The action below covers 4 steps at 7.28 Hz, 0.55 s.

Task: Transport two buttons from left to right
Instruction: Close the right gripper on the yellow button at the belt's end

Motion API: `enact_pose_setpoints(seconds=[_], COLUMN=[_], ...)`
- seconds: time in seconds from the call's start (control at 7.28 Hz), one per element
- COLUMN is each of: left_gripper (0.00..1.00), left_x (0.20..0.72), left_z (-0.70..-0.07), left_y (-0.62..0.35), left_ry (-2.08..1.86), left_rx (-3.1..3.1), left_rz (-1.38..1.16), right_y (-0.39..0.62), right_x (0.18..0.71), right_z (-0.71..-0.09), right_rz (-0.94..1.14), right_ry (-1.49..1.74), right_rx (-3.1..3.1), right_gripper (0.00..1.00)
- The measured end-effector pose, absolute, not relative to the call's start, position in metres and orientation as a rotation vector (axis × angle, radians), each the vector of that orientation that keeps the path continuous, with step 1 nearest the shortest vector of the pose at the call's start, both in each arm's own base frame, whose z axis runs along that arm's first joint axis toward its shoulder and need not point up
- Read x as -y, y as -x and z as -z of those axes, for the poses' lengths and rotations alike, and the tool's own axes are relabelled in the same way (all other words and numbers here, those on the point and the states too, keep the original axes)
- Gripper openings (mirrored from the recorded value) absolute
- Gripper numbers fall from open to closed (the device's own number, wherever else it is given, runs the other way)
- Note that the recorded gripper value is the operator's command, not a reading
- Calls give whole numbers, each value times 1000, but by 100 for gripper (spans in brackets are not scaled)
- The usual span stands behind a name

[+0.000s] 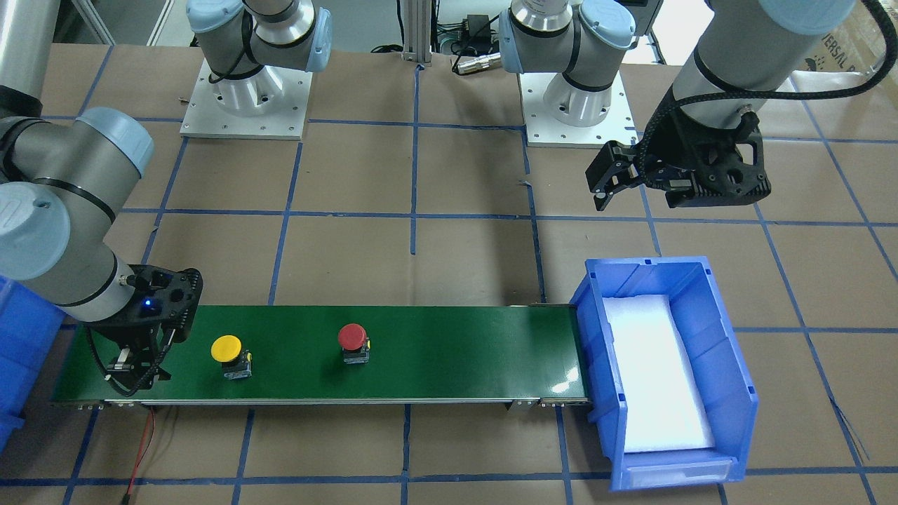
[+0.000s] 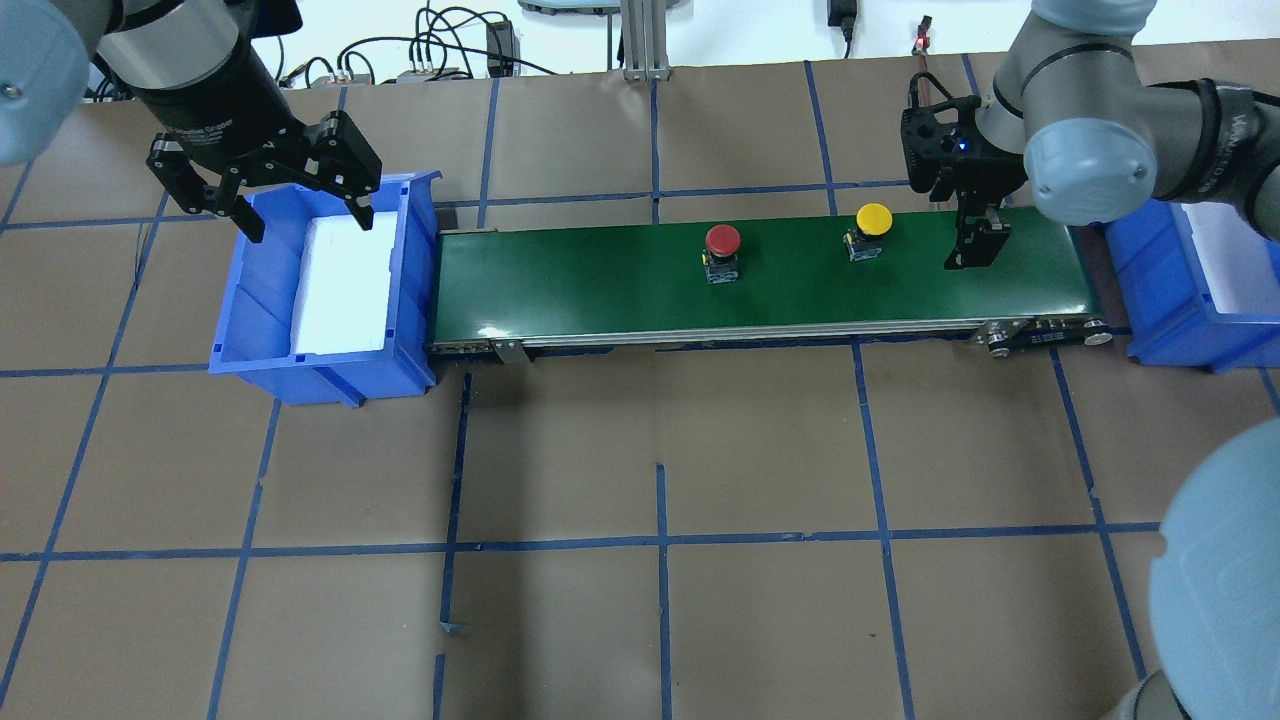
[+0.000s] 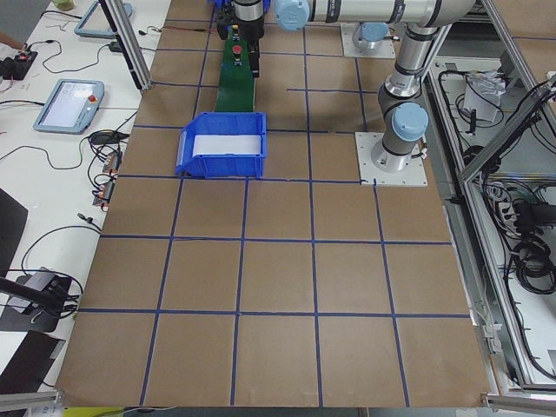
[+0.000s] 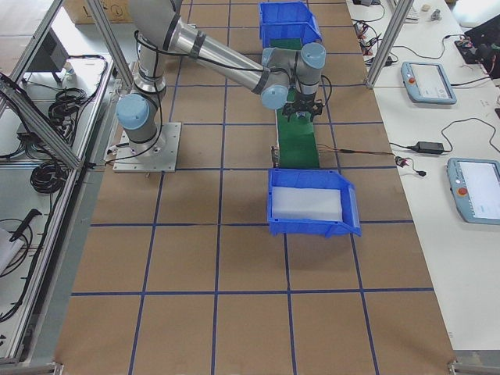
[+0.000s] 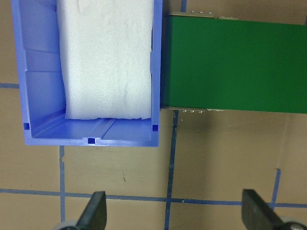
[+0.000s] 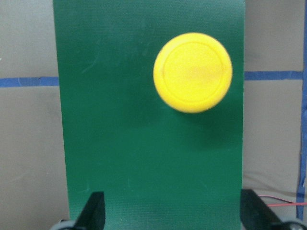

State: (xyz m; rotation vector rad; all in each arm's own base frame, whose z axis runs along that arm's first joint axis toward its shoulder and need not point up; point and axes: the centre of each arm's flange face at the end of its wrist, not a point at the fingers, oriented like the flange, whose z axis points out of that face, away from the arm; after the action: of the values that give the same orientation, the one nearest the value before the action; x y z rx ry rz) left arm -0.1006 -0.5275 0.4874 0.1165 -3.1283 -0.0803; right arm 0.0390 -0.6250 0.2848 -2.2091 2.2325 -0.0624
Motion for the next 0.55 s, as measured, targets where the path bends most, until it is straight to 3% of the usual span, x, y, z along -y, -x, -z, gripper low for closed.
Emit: enact_pose_setpoints(seconds=[0.55], left_gripper=[100], left_x=[528], left_z=[-487], left_y=[100], left_ry=[-119], left_rx=[3128], left_rz=[80], right_y=[-54], right_x=[631], right_z=[-290], right_rz=[75], right_ry=[2236], right_rx=[-2222], right_gripper=[100])
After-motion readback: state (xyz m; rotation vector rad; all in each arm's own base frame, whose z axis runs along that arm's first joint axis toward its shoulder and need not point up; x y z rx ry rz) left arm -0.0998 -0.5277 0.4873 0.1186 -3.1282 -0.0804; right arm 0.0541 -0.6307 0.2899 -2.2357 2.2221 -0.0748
